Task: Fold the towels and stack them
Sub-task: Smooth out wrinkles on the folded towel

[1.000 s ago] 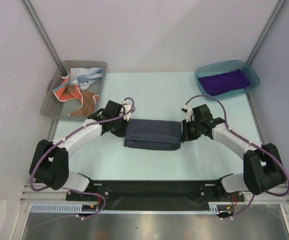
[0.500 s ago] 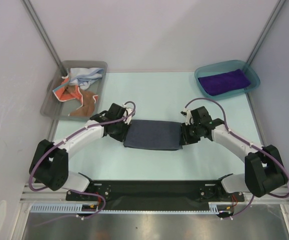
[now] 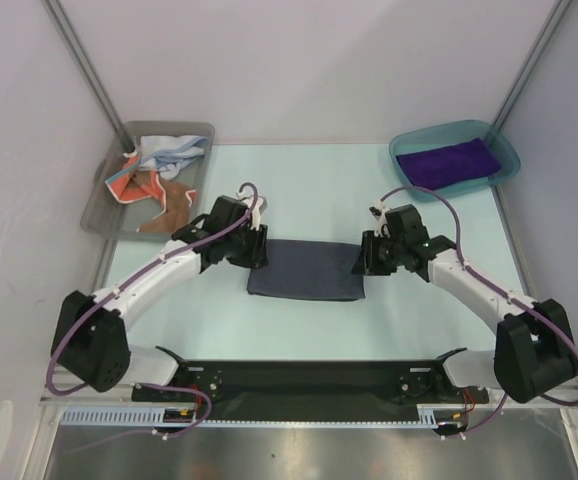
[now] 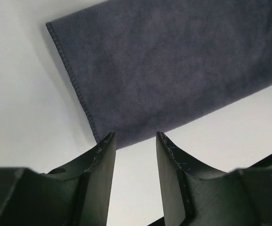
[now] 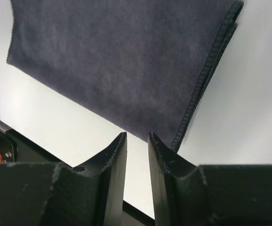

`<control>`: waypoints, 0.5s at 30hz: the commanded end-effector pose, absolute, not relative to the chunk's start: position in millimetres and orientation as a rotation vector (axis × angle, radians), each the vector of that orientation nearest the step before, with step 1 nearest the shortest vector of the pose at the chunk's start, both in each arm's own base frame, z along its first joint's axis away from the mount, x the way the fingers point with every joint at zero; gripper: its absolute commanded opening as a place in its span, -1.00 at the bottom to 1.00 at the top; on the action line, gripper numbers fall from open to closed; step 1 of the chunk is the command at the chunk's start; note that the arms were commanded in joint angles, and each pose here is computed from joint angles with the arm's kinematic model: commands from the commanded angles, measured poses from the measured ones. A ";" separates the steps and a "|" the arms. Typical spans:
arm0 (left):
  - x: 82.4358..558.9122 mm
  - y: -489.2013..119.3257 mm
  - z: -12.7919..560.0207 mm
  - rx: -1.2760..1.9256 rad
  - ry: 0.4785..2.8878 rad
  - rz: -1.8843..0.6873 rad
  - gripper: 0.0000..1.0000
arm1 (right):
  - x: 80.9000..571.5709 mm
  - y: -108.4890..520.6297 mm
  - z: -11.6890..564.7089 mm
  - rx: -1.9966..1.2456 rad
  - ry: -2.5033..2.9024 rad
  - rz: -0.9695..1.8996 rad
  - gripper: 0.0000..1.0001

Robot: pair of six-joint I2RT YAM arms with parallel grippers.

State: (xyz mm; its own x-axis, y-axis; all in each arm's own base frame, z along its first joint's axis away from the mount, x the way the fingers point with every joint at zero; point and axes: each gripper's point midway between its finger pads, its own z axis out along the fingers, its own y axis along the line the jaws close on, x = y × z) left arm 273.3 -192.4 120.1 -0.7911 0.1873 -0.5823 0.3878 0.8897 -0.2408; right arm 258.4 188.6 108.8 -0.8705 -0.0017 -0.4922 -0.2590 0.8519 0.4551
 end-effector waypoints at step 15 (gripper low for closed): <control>310.1 -164.0 73.1 0.064 2.642 -0.281 0.01 | 281.1 170.6 66.9 0.059 2.509 0.567 0.17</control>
